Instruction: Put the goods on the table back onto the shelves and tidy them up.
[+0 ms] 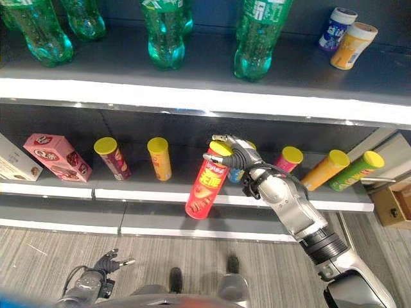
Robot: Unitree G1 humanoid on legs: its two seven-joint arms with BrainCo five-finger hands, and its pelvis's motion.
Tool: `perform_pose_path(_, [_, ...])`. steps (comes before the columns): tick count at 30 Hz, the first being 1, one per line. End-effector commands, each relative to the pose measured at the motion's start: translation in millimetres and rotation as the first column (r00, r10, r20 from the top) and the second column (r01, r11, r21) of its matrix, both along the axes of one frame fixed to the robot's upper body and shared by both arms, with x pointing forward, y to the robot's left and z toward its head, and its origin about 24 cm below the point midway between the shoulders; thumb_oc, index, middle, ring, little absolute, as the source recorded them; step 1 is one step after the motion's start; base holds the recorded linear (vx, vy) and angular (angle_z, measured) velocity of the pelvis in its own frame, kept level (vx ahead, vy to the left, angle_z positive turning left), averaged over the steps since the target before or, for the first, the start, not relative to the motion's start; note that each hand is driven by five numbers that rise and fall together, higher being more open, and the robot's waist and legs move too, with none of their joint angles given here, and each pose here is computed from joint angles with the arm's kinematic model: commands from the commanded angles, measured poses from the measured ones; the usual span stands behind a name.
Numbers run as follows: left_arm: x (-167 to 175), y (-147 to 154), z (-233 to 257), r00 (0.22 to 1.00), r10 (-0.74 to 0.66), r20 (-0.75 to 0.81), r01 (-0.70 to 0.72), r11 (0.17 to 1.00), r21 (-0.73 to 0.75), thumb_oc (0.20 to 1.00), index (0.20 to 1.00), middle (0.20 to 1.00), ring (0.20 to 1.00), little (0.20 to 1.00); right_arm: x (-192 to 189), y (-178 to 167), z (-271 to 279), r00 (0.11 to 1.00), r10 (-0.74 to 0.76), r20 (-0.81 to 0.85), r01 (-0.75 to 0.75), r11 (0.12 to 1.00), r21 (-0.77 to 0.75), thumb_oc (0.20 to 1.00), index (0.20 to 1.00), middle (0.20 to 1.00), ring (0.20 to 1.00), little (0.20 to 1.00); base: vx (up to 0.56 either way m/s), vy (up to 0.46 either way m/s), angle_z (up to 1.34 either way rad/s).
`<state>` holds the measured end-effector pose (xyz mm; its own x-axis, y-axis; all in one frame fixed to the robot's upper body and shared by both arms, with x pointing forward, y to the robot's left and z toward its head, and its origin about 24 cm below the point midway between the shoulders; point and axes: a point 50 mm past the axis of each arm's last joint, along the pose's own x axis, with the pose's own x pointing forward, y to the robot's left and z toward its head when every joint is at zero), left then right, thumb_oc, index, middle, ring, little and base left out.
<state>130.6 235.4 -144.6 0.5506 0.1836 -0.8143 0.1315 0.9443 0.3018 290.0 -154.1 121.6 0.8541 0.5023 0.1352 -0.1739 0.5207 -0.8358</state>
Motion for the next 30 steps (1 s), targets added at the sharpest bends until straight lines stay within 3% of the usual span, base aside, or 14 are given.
perform_pose_path(1, [14.5,9.6,8.4,0.998,-0.027,0.05,0.025,0.999,0.042,1.0,1.0,1.0,1.0,1.0,10.2,5.4,35.6,0.986,0.032,0.162,-0.026,0.999,-0.04,0.2,0.2,0.2,0.2,0.2,0.07,-0.058,0.12])
perform_pose_path(5, [12.2,-0.9,6.2,0.997,-0.049,0.053,0.048,0.999,0.02,1.0,1.0,1.0,1.0,1.0,11.7,13.0,25.1,0.984,0.056,0.167,-0.03,0.987,-0.157,0.2,0.2,0.2,0.2,0.2,0.08,-0.075,0.02])
perform_pose_path(10, [13.6,-11.9,5.2,0.996,-0.038,0.076,0.037,0.999,0.011,1.0,1.0,1.0,1.0,1.0,33.0,26.0,2.0,0.962,0.005,0.271,0.091,0.937,-0.338,0.2,0.2,0.2,0.2,0.2,0.04,-0.066,0.12])
perform_pose_path(23, [16.4,-20.6,5.4,0.995,-0.018,0.099,0.018,1.0,-0.001,1.0,1.0,1.0,1.0,1.0,43.7,61.9,-18.3,0.952,0.011,0.306,0.103,0.93,-0.354,0.2,0.2,0.2,0.2,0.2,0.02,-0.022,0.16])
perform_pose_path(30, [15.9,-23.3,5.5,0.994,-0.015,0.106,0.016,1.0,-0.007,1.0,1.0,1.0,1.0,1.0,51.9,52.4,-27.2,0.953,-0.079,0.292,0.176,0.93,-0.323,0.2,0.2,0.2,0.2,0.2,0.01,-0.008,0.17])
